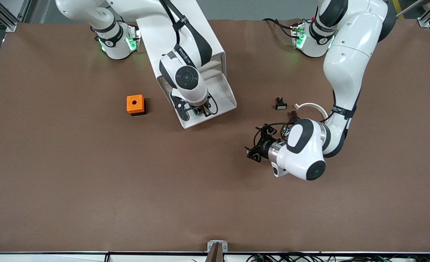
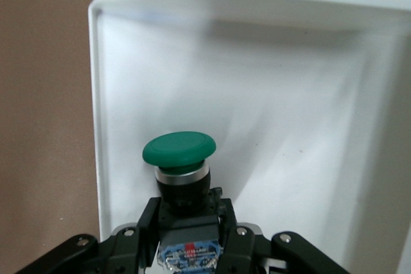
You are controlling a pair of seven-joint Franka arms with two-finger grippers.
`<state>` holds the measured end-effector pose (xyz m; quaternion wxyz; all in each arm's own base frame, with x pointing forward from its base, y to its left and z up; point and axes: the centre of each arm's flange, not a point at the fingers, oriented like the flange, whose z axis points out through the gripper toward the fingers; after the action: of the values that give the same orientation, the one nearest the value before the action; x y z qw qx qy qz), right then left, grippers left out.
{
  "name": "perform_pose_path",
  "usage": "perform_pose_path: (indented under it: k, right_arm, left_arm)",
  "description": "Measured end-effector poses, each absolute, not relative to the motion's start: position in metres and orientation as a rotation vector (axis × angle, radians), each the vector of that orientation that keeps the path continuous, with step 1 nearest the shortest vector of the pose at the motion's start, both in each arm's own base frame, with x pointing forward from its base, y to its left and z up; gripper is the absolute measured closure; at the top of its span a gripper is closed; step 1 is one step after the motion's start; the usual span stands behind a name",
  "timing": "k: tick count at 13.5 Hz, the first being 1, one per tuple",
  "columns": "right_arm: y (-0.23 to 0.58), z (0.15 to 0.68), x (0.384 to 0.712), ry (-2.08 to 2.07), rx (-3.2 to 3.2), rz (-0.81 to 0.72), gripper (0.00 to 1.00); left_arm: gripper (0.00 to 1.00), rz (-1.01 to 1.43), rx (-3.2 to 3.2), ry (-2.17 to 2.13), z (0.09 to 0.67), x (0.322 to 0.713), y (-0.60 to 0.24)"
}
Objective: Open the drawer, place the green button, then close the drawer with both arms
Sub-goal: 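Lower the green button into the open drawer and open the right gripper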
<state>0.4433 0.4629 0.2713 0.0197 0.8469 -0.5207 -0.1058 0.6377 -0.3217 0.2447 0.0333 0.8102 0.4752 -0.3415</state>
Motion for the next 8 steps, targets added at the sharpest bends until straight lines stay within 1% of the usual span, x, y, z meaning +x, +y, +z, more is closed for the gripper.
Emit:
perform_pose_path:
  k: [2, 3, 5, 6, 7, 8]
  right_arm:
    - [0.464, 0.268, 0.442, -1.612, 2.628, -0.327, 0.59]
    - [0.464, 0.268, 0.442, -1.614, 2.626, -0.327, 0.55]
    - [0.462, 0.269, 0.443, -1.610, 2.611, -0.333, 0.33]
    - [0.461, 0.270, 0.443, -1.603, 2.601, -0.340, 0.24]
    - [0.461, 0.276, 0.444, -1.597, 2.596, -0.347, 0.13]
    - [0.462, 0.286, 0.447, -1.592, 2.591, -0.356, 0.04]
  left_arm:
    - [0.00, -1.019, 2.556, 1.339, 0.252, 0.633, -0.333]
    - [0.00, -1.009, 2.577, 1.274, 0.254, 0.631, -0.336]
    - [0.00, -0.998, 2.600, 1.189, 0.254, 0.631, -0.336]
    - [0.00, -0.994, 2.606, 1.163, 0.254, 0.631, -0.335]
    - [0.00, -0.989, 2.611, 1.137, 0.254, 0.632, -0.334]
    - [0.00, -0.984, 2.618, 1.105, 0.254, 0.632, -0.334]
